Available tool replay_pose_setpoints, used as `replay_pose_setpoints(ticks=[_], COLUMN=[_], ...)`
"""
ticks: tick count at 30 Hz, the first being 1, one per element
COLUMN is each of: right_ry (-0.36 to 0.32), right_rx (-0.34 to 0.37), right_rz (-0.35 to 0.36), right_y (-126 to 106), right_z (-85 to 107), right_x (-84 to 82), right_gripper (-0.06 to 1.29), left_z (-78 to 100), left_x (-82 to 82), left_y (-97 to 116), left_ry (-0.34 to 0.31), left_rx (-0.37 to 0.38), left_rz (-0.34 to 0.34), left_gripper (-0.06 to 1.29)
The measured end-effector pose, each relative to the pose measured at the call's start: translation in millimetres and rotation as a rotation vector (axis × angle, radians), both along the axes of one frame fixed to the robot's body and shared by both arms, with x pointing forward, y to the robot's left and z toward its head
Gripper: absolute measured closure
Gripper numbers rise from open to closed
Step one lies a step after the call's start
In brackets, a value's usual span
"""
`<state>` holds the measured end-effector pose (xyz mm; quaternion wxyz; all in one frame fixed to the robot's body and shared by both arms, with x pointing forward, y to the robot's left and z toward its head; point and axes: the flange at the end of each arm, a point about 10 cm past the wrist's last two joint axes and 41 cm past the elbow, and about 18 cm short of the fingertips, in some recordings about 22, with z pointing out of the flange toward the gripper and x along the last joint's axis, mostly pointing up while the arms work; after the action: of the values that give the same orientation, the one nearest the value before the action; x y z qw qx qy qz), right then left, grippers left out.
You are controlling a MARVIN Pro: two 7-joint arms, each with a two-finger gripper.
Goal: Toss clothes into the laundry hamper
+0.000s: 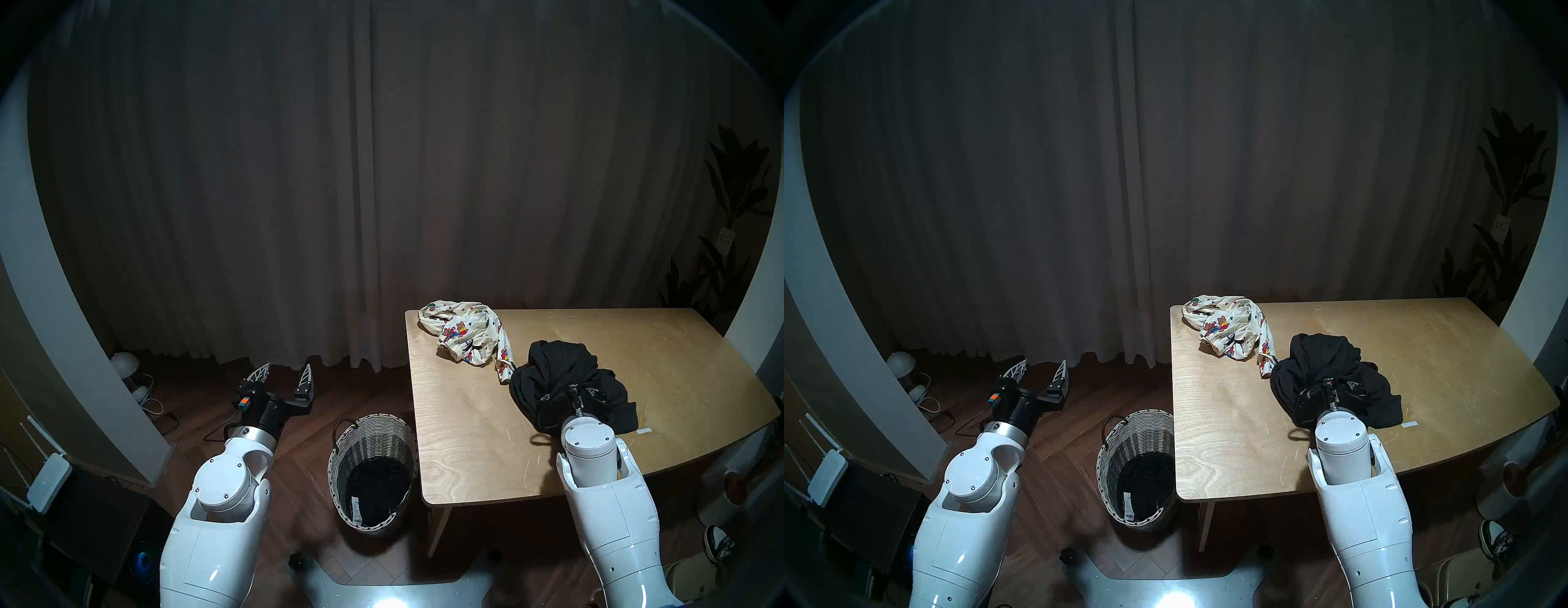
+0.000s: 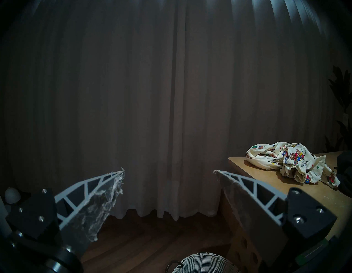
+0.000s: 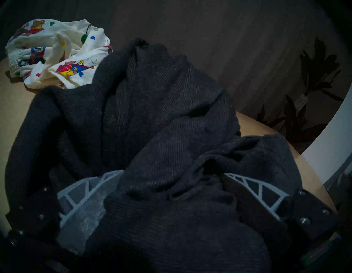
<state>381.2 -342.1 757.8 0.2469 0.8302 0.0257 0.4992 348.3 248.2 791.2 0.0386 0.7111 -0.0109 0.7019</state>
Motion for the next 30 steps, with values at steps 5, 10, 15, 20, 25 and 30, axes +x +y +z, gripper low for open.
replay_pose_setpoints(ticks=[5,10,15,20,25,30], right_ry=[-0.028,-0.096,-0.186,-0.309,-0.461,-0.580], right_rx=[-0.001,0.051,0.097,0.125,0.132,0.139], right_rz=[-0.022,-0.025,0.016,0.045,0.076,0.115], right_y=[-12.3,-14.8,-3.1,2.8,2.6,7.4], right_z=[-7.6,-8.7,8.6,41.7,89.4,128.2], right_x=[3.4,4.3,8.3,22.2,38.2,48.3], right_gripper=[-0.02,1.13,1.13,1.13,1.13,1.14], left_z=[-3.4,-4.1,-3.0,-1.8,-2.6,-5.3], left_x=[-3.9,-4.5,-2.6,-0.3,0.9,1.0], left_y=[-2.0,-3.5,-5.1,-11.2,-17.3,-17.7], left_ry=[0.024,0.040,0.040,0.036,0.037,0.043], left_rx=[-0.001,0.003,0.003,-0.003,-0.009,-0.009], left_rz=[0.013,0.026,0.030,0.022,0.012,0.015], left_gripper=[0.01,0.01,0.01,0.01,0.01,0.01])
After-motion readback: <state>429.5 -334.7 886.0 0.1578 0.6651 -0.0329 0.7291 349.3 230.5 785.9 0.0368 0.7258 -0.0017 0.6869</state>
